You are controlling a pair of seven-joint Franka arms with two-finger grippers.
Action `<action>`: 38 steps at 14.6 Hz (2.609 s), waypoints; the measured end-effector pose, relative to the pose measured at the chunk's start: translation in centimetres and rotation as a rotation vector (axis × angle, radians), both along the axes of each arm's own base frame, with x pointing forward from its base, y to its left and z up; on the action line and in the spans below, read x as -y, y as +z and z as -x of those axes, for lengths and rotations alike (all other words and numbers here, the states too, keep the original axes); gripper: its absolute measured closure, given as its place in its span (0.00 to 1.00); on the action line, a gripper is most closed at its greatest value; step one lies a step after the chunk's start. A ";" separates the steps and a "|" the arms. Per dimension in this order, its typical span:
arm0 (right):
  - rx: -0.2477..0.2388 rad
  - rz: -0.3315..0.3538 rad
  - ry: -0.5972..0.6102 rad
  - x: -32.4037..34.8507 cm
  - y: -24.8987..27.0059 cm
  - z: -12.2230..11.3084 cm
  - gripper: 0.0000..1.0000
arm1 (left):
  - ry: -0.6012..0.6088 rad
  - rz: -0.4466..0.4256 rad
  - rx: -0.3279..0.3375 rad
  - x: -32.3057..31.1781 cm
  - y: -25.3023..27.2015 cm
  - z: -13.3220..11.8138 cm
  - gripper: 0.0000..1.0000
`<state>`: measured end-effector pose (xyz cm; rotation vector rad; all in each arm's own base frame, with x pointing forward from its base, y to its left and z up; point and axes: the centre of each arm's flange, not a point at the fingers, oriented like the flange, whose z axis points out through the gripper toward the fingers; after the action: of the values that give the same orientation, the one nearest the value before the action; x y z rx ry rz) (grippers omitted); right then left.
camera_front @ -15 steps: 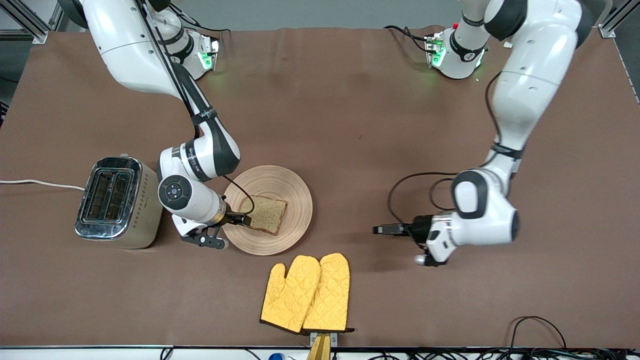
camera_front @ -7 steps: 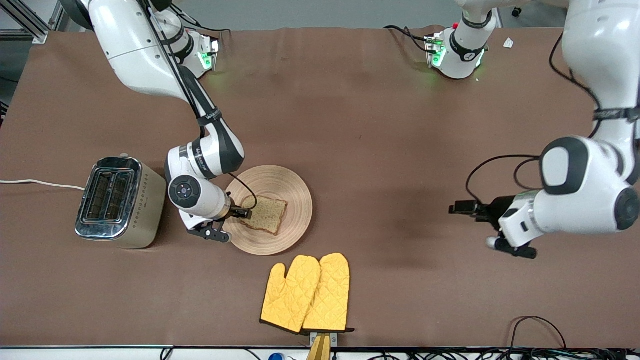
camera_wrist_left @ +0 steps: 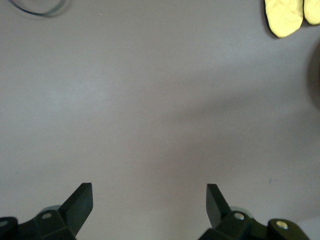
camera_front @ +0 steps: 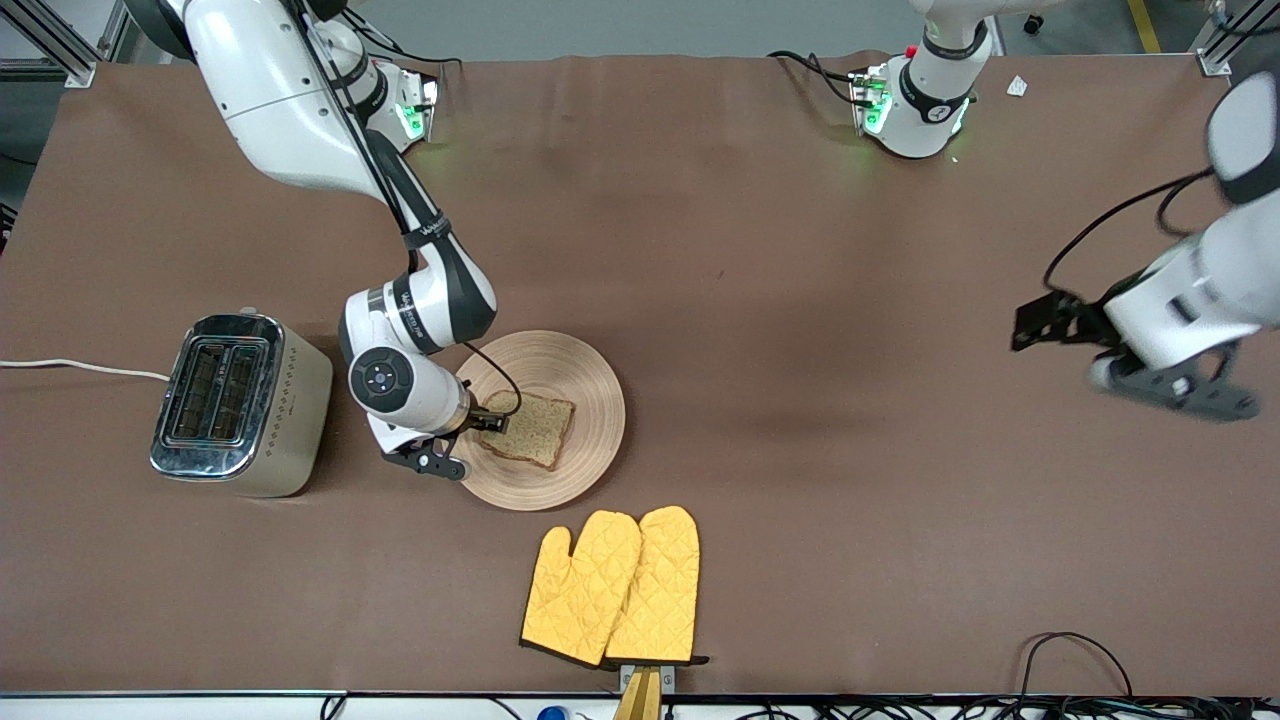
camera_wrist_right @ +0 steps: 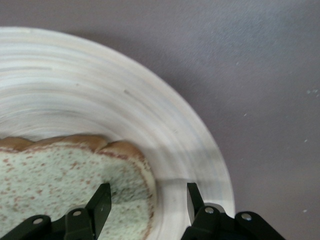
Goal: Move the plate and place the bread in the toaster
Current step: 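Grasp the bread slice on the plate with the right gripper, then lift the bread slice and carry it above the toaster slot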
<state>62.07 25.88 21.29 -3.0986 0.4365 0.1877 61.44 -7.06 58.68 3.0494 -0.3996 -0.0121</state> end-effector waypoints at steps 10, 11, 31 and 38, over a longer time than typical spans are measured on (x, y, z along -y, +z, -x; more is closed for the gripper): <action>0.021 0.001 -0.017 -0.3 -0.2 0.1 0.36 | 0.068 -0.036 0.017 0.5 2.0 3.9 0.00; 0.028 -0.002 -0.018 -0.3 -0.5 0.2 0.36 | 0.062 -0.034 0.027 0.9 2.3 3.9 0.00; -0.041 0.096 0.053 -1.1 7.2 -1.8 0.94 | 0.096 -0.047 0.074 -0.5 5.3 4.0 0.00; -0.047 0.521 0.198 1.0 14.8 -2.1 0.94 | 0.107 -0.049 0.064 -1.2 5.1 4.1 0.00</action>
<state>64.22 24.87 36.07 -3.6585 0.1993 0.1714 57.38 -5.91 63.82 3.1219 -0.2430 0.0824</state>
